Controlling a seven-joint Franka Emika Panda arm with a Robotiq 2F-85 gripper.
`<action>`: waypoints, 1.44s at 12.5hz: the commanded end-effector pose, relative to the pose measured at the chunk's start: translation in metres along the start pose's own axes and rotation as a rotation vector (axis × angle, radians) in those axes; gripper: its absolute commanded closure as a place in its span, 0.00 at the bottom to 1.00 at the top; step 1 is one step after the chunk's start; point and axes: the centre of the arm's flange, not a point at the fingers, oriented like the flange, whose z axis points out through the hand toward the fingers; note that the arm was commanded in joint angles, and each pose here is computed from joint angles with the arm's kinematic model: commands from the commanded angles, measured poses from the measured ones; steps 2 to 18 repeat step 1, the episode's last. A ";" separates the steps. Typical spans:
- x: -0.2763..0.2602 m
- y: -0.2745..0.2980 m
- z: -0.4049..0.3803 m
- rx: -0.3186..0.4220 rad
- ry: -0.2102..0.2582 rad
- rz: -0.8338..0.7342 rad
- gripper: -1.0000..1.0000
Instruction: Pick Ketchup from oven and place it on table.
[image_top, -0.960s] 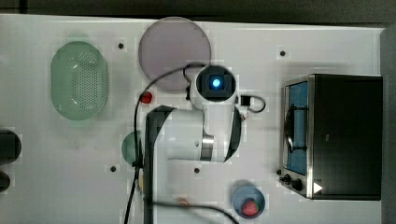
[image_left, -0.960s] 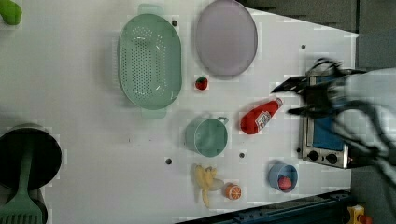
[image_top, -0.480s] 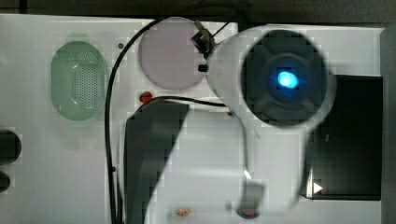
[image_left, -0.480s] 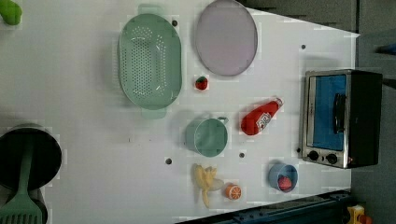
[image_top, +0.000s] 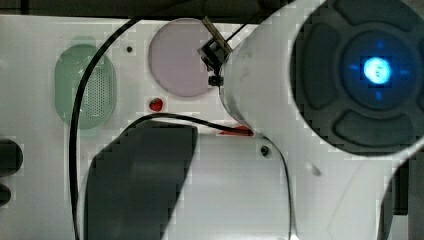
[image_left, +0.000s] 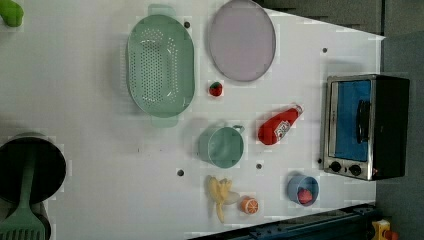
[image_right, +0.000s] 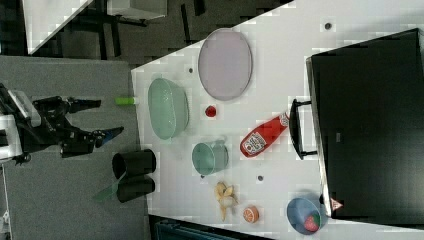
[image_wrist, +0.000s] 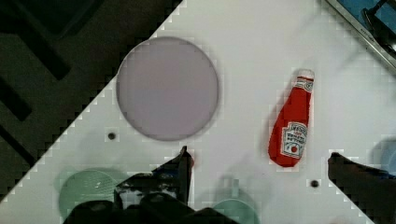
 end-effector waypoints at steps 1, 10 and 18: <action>-0.006 -0.008 0.027 -0.140 -0.059 -0.003 0.00; -0.006 -0.008 0.027 -0.140 -0.059 -0.003 0.00; -0.006 -0.008 0.027 -0.140 -0.059 -0.003 0.00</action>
